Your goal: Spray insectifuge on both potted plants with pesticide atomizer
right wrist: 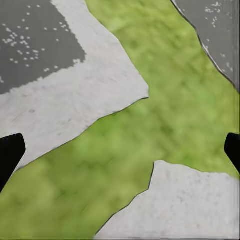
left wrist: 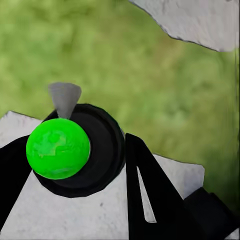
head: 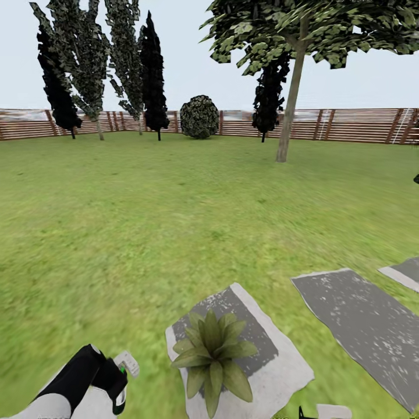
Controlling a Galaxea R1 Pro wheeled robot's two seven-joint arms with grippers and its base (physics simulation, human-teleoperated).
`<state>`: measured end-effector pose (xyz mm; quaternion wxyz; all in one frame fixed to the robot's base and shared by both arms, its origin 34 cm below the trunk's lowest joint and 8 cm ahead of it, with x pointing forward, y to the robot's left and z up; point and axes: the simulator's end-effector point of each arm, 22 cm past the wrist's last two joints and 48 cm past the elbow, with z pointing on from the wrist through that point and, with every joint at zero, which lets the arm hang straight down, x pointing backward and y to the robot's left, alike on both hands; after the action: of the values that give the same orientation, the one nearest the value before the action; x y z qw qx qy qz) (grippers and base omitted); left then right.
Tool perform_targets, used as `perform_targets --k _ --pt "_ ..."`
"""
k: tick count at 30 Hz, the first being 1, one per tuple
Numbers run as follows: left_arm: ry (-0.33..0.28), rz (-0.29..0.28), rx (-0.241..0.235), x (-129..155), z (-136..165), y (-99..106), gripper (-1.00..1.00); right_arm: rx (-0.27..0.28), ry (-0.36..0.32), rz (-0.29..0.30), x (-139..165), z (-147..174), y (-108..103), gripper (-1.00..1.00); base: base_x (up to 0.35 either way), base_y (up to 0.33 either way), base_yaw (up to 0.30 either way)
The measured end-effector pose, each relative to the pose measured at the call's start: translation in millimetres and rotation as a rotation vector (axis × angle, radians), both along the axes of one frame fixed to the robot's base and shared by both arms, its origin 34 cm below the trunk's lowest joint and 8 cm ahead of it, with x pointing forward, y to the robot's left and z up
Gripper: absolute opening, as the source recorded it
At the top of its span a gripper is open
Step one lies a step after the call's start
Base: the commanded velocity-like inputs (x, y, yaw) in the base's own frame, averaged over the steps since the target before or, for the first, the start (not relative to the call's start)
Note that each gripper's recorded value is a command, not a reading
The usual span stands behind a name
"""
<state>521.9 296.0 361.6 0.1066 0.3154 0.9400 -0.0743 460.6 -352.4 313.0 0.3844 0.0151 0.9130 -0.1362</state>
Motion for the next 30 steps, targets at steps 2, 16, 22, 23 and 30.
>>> perform_targets --k 2,16,22,23,30 --pt "0.026 -0.035 0.013 -5.4 0.5 1.1 -1.0 0.0 -0.001 -0.002 0.0 0.4 -0.6 1.0 0.114 0.077 -0.257" --pt "0.007 -0.08 0.079 9.6 11.5 12.9 -1.0 -0.001 -0.002 0.001 0.8 0.8 0.0 1.0 0.003 0.002 -0.075" --pt "0.005 -0.08 0.077 11.2 12.0 11.8 -1.0 -0.001 -0.002 0.001 0.7 0.6 -0.1 1.0 -0.105 0.056 -0.17" --pt "0.004 -0.079 0.076 11.8 12.4 11.7 -1.0 -0.001 -0.002 0.001 0.6 0.6 -0.1 1.0 -0.248 0.167 -0.251" --pt "0.0 -0.081 0.079 13.4 13.8 11.4 -1.0 -0.002 -0.003 0.001 0.9 1.0 -0.1 1.0 -0.098 0.201 -0.213"
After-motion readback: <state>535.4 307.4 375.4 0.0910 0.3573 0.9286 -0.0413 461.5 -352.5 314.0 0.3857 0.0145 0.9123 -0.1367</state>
